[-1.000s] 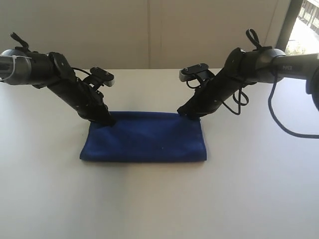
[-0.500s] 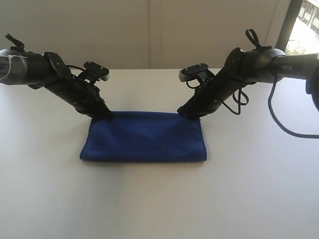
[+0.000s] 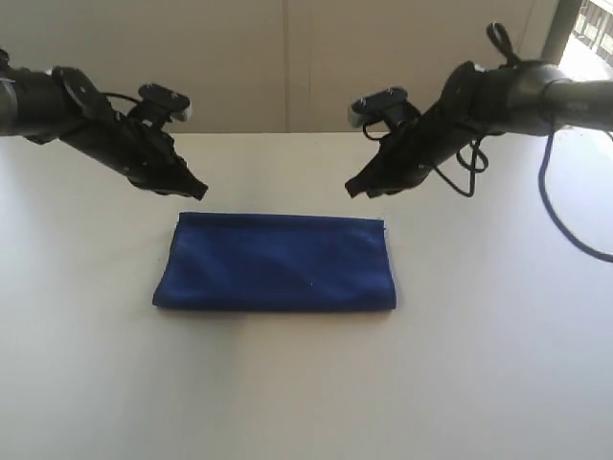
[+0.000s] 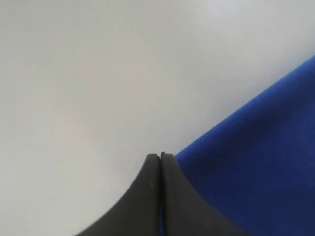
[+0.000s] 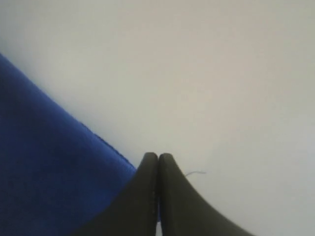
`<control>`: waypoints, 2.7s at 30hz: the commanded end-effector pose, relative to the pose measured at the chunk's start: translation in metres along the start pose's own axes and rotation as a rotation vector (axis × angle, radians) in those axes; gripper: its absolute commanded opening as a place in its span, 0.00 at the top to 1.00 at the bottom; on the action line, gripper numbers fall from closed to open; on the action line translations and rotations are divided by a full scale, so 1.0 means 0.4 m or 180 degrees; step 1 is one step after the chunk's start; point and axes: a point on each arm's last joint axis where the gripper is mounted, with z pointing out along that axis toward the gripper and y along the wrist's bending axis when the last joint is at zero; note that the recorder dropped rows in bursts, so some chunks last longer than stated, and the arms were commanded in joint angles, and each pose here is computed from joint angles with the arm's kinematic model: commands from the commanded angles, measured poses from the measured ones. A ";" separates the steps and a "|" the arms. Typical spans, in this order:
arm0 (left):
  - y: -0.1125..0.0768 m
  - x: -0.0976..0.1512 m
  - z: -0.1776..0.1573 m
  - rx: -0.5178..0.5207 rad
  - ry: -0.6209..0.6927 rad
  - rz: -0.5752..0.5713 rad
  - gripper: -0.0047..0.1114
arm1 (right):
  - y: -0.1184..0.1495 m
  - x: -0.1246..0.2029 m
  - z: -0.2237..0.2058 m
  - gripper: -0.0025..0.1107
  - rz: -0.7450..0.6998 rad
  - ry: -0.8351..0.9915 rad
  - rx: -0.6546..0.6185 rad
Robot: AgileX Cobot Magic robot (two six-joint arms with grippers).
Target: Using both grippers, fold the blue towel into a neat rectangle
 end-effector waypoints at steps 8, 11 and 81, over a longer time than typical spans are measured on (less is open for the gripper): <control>-0.014 -0.039 -0.391 -0.0214 -0.0519 -0.0005 0.96 | -0.011 -0.065 -0.450 0.98 0.0005 -0.0969 0.0630; -0.030 0.016 -0.521 -0.0463 -0.0742 -0.0139 0.96 | 0.006 -0.009 -0.570 0.98 0.0079 -0.1208 0.0869; -0.409 0.700 -0.620 -0.1235 -0.2225 -0.0816 0.96 | 0.282 0.724 -0.539 0.98 0.1764 -0.1354 0.1149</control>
